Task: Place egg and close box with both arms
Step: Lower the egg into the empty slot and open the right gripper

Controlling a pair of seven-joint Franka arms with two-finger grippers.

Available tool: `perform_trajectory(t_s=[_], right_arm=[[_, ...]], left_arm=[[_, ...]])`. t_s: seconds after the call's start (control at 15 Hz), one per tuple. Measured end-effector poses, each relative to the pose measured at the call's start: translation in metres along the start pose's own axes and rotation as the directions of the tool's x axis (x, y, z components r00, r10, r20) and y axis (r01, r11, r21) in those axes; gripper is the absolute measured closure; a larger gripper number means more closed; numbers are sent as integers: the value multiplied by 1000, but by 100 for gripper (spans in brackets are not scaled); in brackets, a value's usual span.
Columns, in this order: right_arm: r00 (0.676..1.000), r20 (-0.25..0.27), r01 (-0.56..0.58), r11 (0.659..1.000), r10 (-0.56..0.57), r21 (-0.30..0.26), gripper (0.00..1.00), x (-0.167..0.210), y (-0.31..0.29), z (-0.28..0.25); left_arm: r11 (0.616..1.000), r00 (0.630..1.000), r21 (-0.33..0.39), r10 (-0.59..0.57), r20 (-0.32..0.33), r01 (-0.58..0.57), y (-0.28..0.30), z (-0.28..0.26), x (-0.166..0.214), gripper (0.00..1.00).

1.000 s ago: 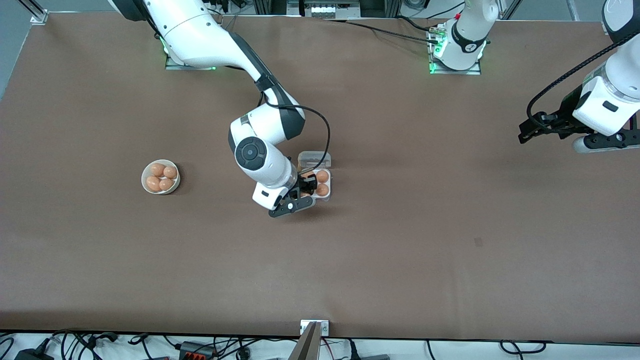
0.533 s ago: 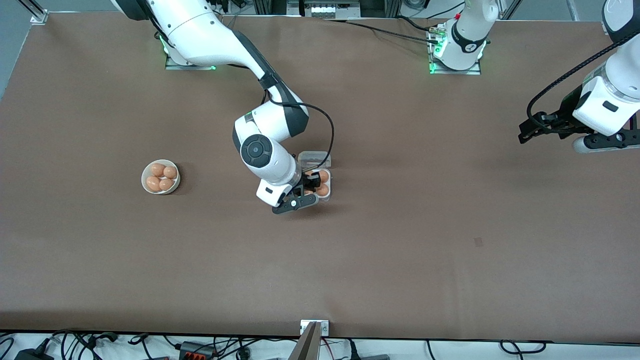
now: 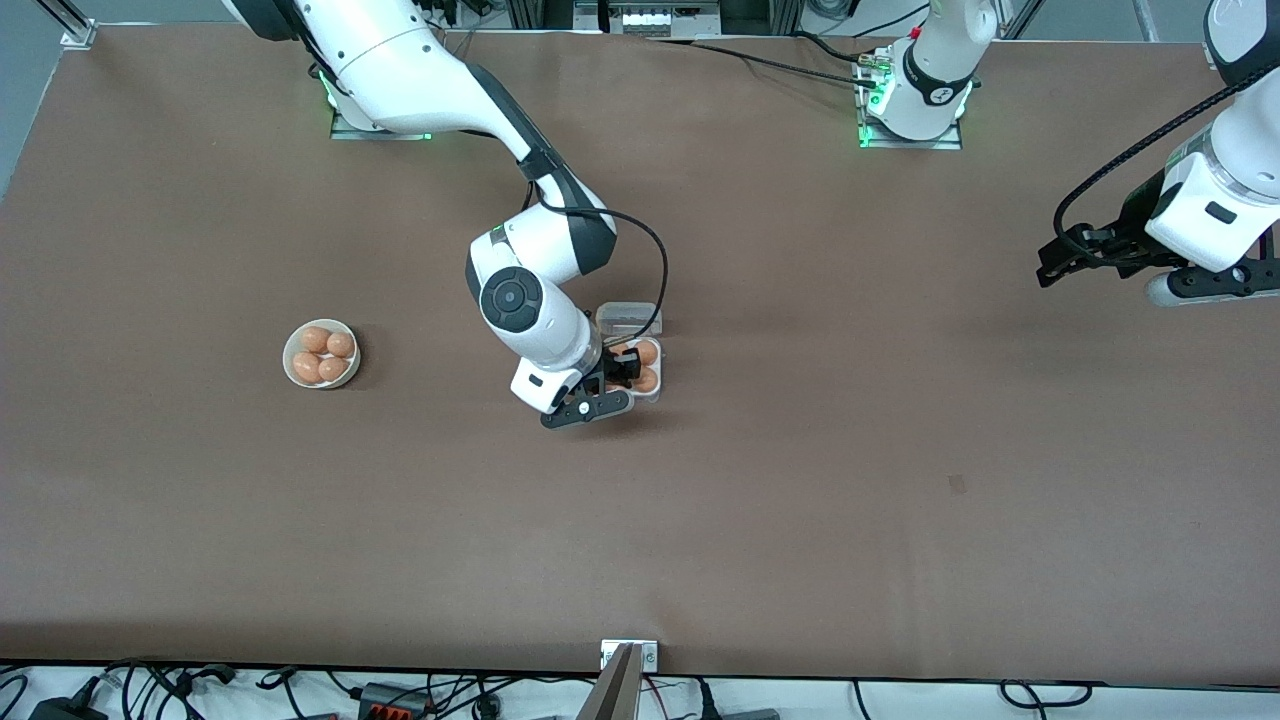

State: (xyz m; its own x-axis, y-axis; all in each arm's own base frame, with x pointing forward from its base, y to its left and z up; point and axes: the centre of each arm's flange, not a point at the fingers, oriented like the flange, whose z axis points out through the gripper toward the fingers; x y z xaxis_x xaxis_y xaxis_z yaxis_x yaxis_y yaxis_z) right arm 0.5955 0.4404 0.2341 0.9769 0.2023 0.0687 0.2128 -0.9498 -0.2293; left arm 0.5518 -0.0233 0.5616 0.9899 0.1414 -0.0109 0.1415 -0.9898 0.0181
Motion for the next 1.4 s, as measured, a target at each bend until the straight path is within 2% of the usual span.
perform_trajectory(t_s=[0.87,1.0,1.07,1.33,1.4], right_arm=[[1000,-15,-7,1000,7,-6,53,-1,1,2],[1000,-15,-9,1000,9,-6,49,-2,0,3],[1000,-15,-18,1000,18,-5,45,-2,-2,3],[999,-13,-32,999,32,-3,13,-6,-10,4],[999,-15,-33,999,33,-3,1,-5,-10,3]], left_arm=[[1000,1000,0,0,0,0,0,0,0,0],[1000,1000,0,0,0,0,0,0,0,0],[1000,1000,0,0,0,0,0,0,0,0],[1000,1000,0,0,0,0,0,0,0,0],[1000,1000,0,0,0,0,0,0,0,0]])
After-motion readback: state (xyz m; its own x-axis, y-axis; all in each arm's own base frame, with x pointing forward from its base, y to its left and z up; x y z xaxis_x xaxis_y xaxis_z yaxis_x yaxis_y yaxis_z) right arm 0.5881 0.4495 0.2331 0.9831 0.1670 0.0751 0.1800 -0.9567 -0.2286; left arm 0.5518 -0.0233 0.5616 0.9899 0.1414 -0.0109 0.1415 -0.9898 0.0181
